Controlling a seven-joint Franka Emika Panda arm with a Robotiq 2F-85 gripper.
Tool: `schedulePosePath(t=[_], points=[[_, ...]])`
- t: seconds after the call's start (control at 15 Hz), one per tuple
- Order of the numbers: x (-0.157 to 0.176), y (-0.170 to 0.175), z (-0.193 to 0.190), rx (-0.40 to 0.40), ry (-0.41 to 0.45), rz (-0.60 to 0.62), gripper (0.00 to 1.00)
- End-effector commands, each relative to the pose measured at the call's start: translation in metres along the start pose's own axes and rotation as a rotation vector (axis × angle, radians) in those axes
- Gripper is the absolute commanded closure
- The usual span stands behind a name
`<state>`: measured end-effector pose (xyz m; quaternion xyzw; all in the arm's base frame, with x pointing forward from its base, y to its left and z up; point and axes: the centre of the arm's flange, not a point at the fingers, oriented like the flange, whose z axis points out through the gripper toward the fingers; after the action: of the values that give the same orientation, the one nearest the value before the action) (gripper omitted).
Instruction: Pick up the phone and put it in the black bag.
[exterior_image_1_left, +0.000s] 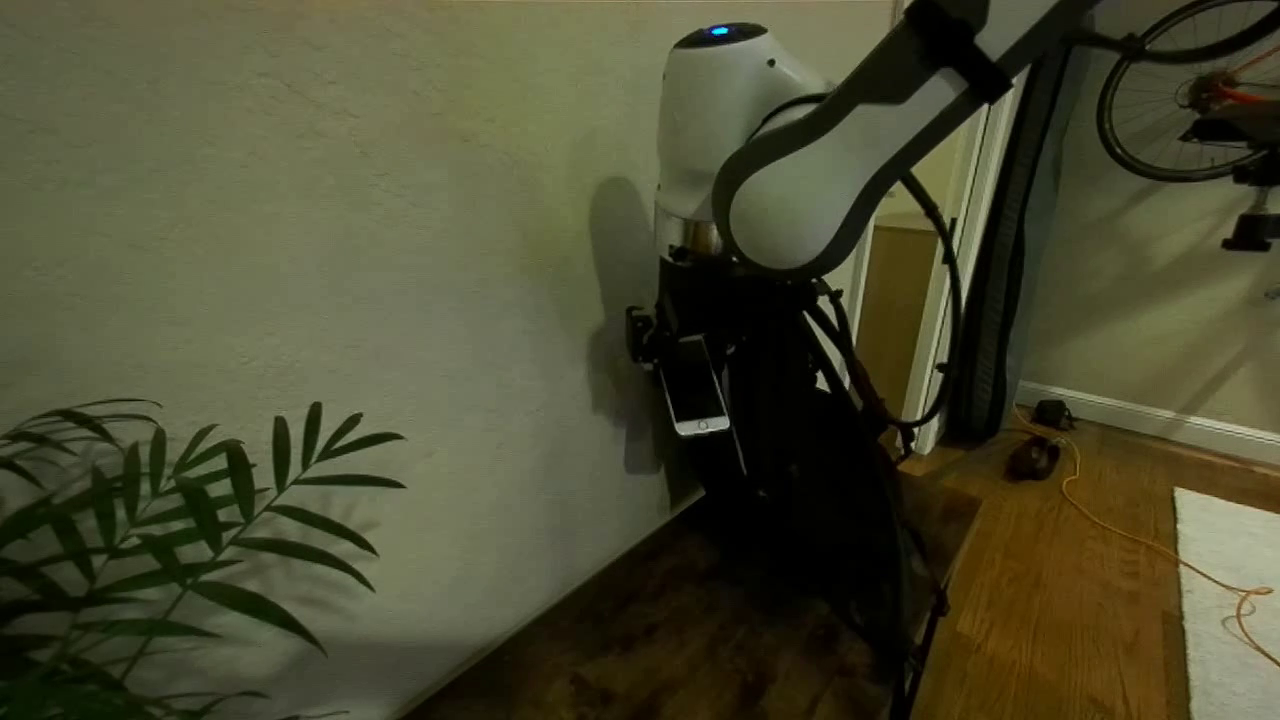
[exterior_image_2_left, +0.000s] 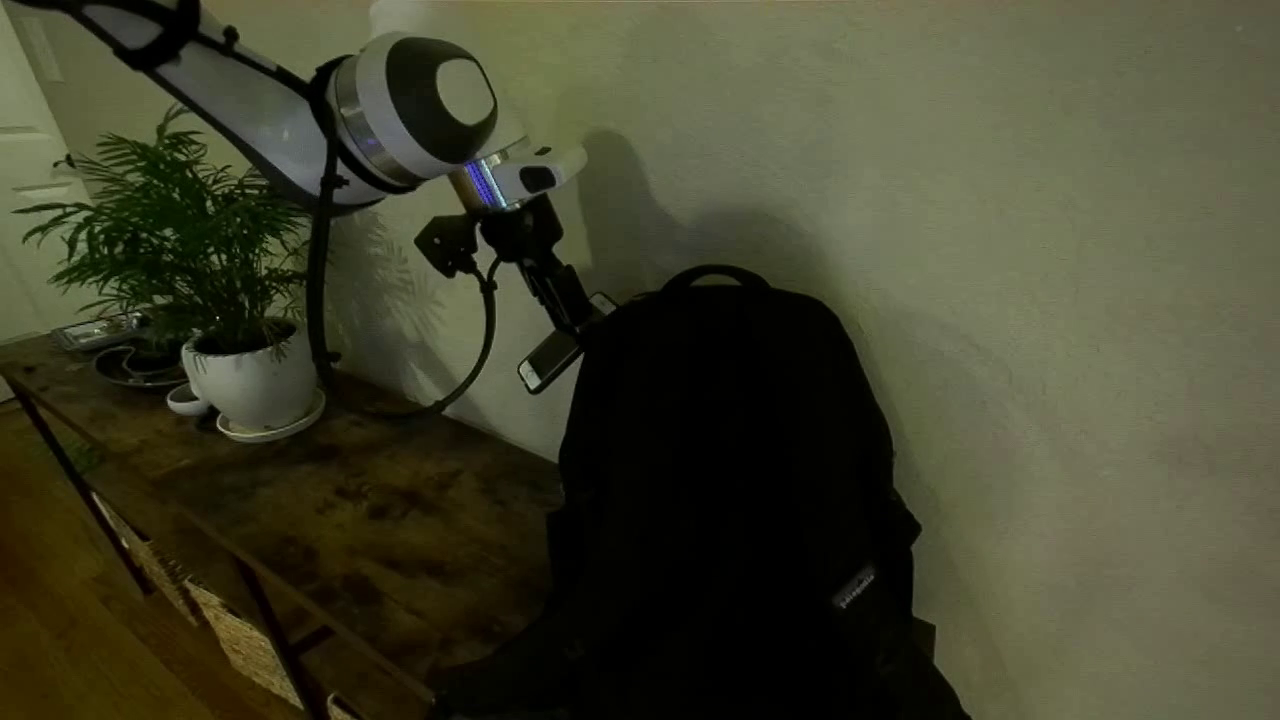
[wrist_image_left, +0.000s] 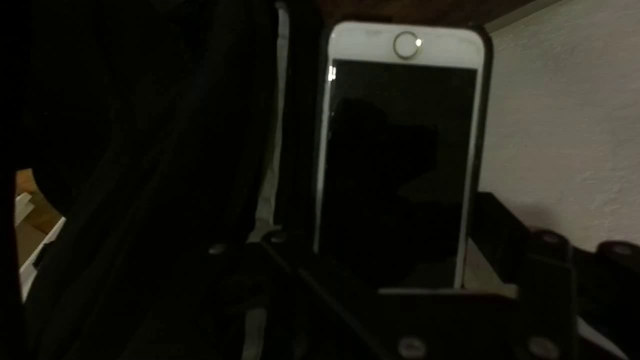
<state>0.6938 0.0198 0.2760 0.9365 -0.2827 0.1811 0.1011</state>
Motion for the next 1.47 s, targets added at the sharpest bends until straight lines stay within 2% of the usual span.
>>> schedulePosePath(t=[0.0, 0.4, 0.8, 1.0, 1.4], points=[[-0.017, 0.026, -0.031, -0.024, 0.046, 0.045, 0.43], [-0.013, 0.054, -0.039, -0.07, 0.103, 0.114, 0.43], [-0.014, 0.078, -0.028, -0.111, 0.129, 0.214, 0.43], [-0.038, 0.055, -0.014, -0.066, 0.117, 0.203, 0.43], [-0.06, 0.033, -0.011, -0.053, 0.096, 0.146, 0.43]])
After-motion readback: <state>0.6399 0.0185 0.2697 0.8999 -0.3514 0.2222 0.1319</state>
